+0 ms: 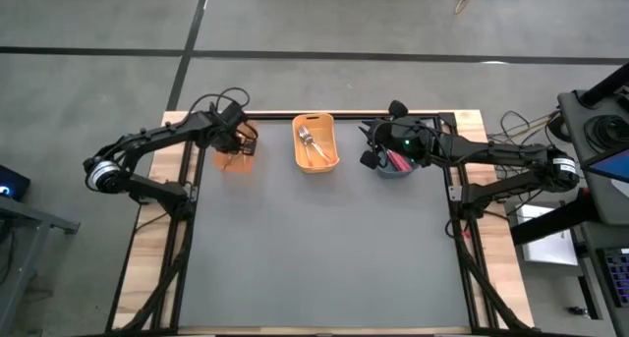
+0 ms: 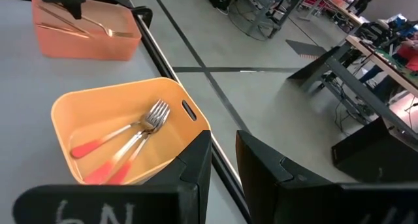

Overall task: Sort silverware by color (type)
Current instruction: Put the gold fork into the orange bin

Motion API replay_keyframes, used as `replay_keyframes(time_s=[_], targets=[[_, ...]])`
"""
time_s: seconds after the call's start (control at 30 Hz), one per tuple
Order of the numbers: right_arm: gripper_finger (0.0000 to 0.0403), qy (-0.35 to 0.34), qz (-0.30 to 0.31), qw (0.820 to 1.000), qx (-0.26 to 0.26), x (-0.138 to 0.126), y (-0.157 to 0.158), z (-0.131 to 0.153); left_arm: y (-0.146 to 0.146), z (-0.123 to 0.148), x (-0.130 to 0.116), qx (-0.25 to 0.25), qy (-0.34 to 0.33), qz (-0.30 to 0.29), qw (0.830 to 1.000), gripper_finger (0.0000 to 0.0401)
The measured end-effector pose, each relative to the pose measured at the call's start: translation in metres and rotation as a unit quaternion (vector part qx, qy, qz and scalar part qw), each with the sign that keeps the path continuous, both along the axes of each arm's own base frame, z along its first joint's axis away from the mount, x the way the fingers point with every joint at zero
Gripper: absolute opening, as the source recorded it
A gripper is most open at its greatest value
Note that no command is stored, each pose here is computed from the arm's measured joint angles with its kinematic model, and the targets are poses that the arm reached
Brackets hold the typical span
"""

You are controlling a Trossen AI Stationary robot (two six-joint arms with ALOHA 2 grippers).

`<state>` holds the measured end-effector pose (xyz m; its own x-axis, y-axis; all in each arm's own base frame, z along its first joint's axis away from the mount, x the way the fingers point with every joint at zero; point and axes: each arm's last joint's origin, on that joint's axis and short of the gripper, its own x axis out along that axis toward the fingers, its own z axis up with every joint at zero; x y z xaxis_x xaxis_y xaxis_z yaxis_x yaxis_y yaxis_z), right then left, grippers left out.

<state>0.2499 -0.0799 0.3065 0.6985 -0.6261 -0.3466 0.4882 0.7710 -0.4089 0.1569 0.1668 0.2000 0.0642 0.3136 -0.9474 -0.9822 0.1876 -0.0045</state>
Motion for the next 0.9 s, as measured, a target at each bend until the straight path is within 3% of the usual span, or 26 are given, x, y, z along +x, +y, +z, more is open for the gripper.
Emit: replay_keyframes(time_s=[0.9], targets=[[0.0063, 0.001, 0.001, 1.0, -0.001, -0.0001, 0.0, 0.0, -0.0047, -0.0104, -0.0042, -0.016, 0.011, -0.004, 1.0, 0.0008]])
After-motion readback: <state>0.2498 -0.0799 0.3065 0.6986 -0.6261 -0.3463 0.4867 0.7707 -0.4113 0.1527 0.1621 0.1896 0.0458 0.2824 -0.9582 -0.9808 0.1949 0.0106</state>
